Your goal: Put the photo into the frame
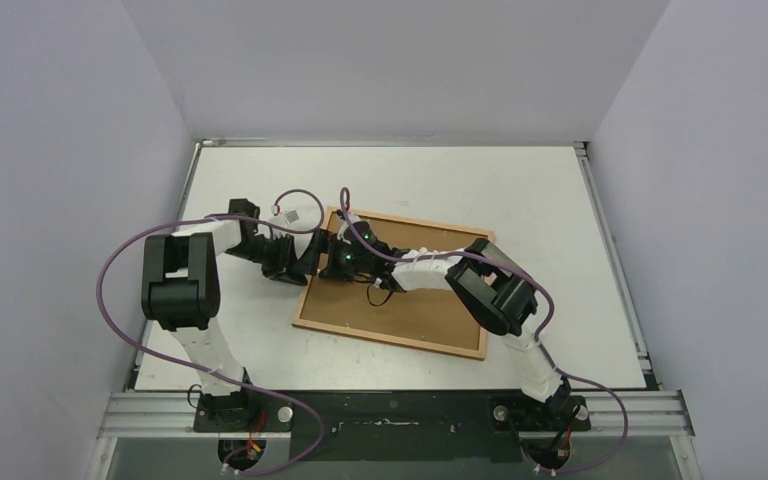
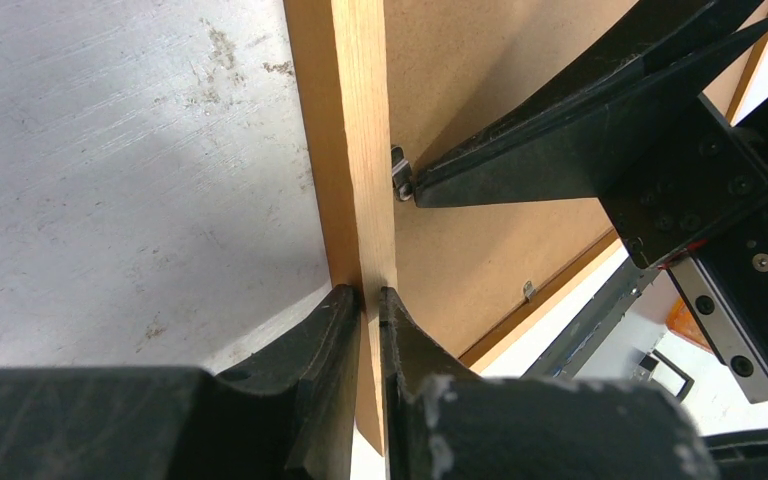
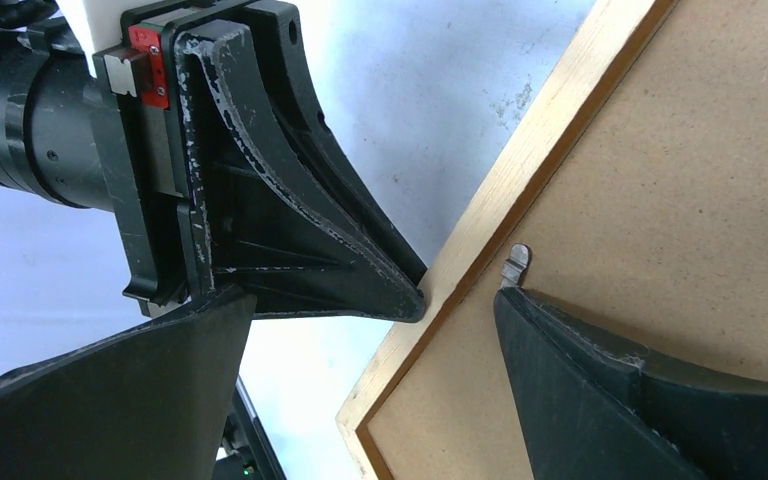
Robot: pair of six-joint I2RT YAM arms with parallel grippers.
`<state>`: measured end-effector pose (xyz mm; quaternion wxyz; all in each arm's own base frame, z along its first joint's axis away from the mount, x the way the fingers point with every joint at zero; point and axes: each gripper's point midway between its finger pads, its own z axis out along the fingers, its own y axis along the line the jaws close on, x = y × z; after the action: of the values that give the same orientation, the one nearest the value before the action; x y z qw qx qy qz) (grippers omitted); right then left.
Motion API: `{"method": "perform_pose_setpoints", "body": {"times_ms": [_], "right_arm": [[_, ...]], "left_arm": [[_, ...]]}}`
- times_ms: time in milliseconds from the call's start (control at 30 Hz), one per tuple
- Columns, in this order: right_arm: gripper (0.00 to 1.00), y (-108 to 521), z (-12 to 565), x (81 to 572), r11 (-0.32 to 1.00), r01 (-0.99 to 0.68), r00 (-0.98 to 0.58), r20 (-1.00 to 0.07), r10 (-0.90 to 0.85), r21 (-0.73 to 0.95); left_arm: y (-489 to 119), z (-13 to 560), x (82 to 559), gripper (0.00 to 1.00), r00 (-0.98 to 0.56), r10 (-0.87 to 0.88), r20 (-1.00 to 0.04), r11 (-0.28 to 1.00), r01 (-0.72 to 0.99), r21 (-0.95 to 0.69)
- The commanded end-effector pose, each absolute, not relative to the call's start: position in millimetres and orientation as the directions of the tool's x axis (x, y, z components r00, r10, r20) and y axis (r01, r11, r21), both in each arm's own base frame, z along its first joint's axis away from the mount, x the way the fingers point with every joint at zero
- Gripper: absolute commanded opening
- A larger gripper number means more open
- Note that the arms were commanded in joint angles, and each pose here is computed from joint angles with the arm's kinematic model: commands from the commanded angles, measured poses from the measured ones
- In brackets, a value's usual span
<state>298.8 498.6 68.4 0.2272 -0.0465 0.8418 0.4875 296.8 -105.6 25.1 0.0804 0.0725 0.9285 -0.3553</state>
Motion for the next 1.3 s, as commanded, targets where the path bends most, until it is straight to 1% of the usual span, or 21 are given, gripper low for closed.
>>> {"method": "perform_pose_setpoints", "body": {"times_ms": [0,533,767,900,1067,1267], "right_arm": [[0.96,507.7,64.7,296.4,0.52,-0.318,-0.89,-0.438,0.123,0.793],[0.96,521.2,66.3,303.9,0.502,-0.359,-0.874,-0.472,0.114,0.787],[0.95,505.7,122.4,302.0,0.47,-0.476,-0.801,-0.587,0.117,0.744],[0.95,490.2,134.6,301.0,0.452,-0.488,-0.792,-0.597,0.13,0.747],[0.95,477.4,115.7,304.9,0.486,-0.454,-0.806,-0.577,0.133,0.746],[0.96,482.6,90.4,308.8,0.512,-0.445,-0.811,-0.573,0.117,0.735]], "left_arm": [[-109.1,18.9,297.0,0.1,-0.971,0.095,-0.218,0.724,0.218,-0.655],[-112.1,18.9,295.0,0.09,-0.971,0.104,-0.215,0.718,0.223,-0.66],[-110.2,17.9,293.7,0.09,-0.971,0.109,-0.213,0.722,0.225,-0.655],[-109.6,16.9,293.8,0.09,-0.972,0.108,-0.21,0.722,0.222,-0.655],[-110.1,17.3,294.7,0.09,-0.972,0.105,-0.209,0.722,0.219,-0.656],[-110.3,16.8,294.9,0.09,-0.974,0.102,-0.204,0.722,0.213,-0.658]]}}
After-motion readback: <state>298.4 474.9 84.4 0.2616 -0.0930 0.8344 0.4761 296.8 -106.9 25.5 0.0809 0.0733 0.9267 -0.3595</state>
